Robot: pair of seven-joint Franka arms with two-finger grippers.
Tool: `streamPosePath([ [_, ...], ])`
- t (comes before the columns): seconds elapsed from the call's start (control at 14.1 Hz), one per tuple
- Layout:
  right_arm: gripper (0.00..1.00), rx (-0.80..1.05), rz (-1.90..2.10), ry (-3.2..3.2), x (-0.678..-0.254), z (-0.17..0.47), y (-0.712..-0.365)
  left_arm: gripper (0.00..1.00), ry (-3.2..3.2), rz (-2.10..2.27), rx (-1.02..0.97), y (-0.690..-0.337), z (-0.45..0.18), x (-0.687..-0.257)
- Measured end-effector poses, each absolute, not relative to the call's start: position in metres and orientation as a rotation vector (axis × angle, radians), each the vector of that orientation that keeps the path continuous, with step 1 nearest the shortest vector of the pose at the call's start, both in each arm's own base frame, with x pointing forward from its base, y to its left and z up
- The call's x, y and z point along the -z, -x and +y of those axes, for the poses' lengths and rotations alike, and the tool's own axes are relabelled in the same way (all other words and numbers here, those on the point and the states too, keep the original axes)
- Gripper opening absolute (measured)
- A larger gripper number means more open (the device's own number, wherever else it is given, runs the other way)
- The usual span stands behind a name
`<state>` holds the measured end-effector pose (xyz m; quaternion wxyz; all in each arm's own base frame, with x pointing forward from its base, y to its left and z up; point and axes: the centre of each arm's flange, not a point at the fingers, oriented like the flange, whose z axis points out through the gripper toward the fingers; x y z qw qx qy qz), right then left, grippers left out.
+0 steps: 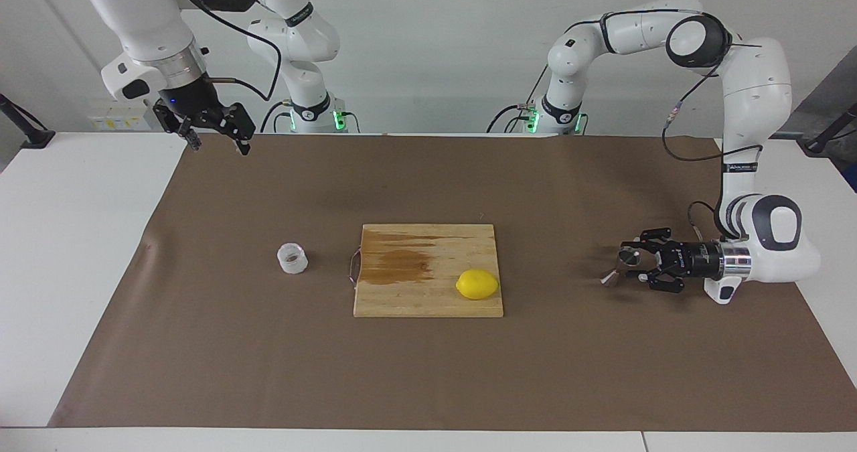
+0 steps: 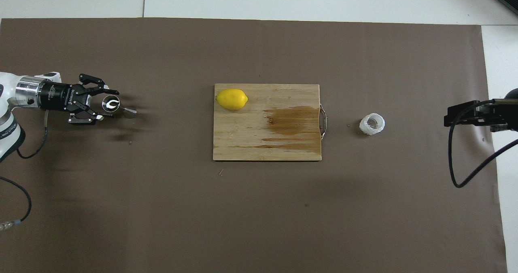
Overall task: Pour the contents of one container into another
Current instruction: 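Move the left gripper onto the small dark cup and close it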
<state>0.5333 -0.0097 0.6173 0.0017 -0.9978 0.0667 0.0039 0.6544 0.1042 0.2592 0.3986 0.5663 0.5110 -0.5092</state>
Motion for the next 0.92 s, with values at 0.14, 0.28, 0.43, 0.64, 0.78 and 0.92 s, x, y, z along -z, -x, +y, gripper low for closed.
streamPosePath([
  [0.14, 1.0, -0.012, 0.209, 3.131, -0.6173, -0.0097, -0.5333, 0.67, -1.433, 1.294, 1.289, -0.6544, 0.1043, -0.2592],
  [0.28, 1.0, -0.012, 0.209, 3.131, -0.6173, -0.0097, -0.5333, 0.63, -1.433, 1.294, 1.289, -0.6544, 0.1043, -0.2592],
  [0.43, 1.0, -0.012, 0.209, 3.131, -0.6173, -0.0097, -0.5333, 0.54, -1.433, 1.294, 1.289, -0.6544, 0.1044, -0.2592],
  [0.64, 1.0, -0.012, 0.209, 3.131, -0.6173, -0.0097, -0.5333, 0.55, -1.433, 1.294, 1.289, -0.6544, 0.1044, -0.2592],
  [0.78, 1.0, -0.012, 0.209, 3.131, -0.6173, -0.0097, -0.5333, 0.52, -1.433, 1.294, 1.288, -0.6544, 0.1045, -0.2591],
  [0.92, 1.0, -0.012, 0.209, 3.131, -0.6173, -0.0097, -0.5333, 0.51, -1.433, 1.295, 1.288, -0.6544, 0.1045, -0.259],
])
